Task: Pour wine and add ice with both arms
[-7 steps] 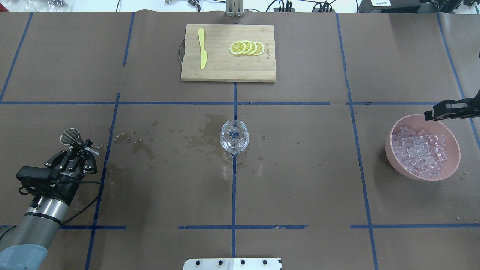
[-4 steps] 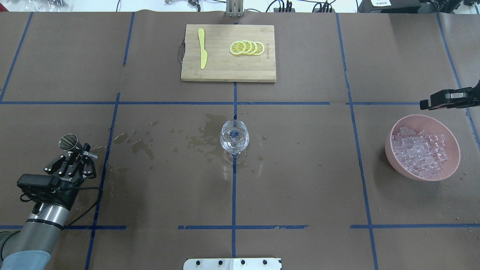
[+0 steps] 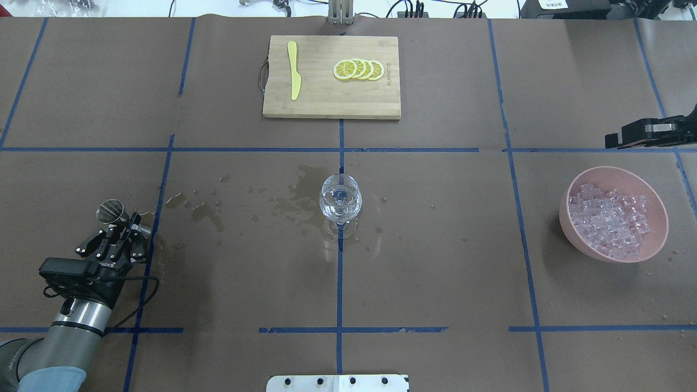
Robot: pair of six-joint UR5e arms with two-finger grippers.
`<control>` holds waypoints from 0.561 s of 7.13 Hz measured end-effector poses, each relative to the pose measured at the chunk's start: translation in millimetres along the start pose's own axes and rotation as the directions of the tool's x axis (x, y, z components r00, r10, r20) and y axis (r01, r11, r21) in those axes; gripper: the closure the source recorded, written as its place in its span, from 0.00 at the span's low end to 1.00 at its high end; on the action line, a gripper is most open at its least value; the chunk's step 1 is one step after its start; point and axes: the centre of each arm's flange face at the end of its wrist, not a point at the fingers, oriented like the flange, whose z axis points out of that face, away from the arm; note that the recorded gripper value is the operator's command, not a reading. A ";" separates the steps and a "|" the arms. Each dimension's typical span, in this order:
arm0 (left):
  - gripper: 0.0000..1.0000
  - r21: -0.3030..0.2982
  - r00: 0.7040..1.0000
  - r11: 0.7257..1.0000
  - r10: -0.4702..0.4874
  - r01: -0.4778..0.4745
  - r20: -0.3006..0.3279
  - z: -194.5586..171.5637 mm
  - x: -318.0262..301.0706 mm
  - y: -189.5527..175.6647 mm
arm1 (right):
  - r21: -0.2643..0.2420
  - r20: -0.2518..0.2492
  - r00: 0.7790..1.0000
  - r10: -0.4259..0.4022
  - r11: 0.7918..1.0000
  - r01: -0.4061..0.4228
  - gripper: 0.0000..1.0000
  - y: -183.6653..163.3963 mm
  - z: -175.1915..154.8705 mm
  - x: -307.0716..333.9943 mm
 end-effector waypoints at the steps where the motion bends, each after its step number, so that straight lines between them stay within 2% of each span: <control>1: 0.75 0.000 1.000 1.000 0.001 -0.001 0.000 0.3 0.5 1.5 | 0.007 0.009 1.000 0.009 1.000 -0.009 1.00 -3.6 -0.7 -5.5; 4: 0.60 -0.001 1.000 1.000 0.003 -0.003 0.000 0.5 0.5 2.9 | 0.026 0.040 0.999 0.037 0.999 -0.038 1.00 -17.0 -1.6 -24.6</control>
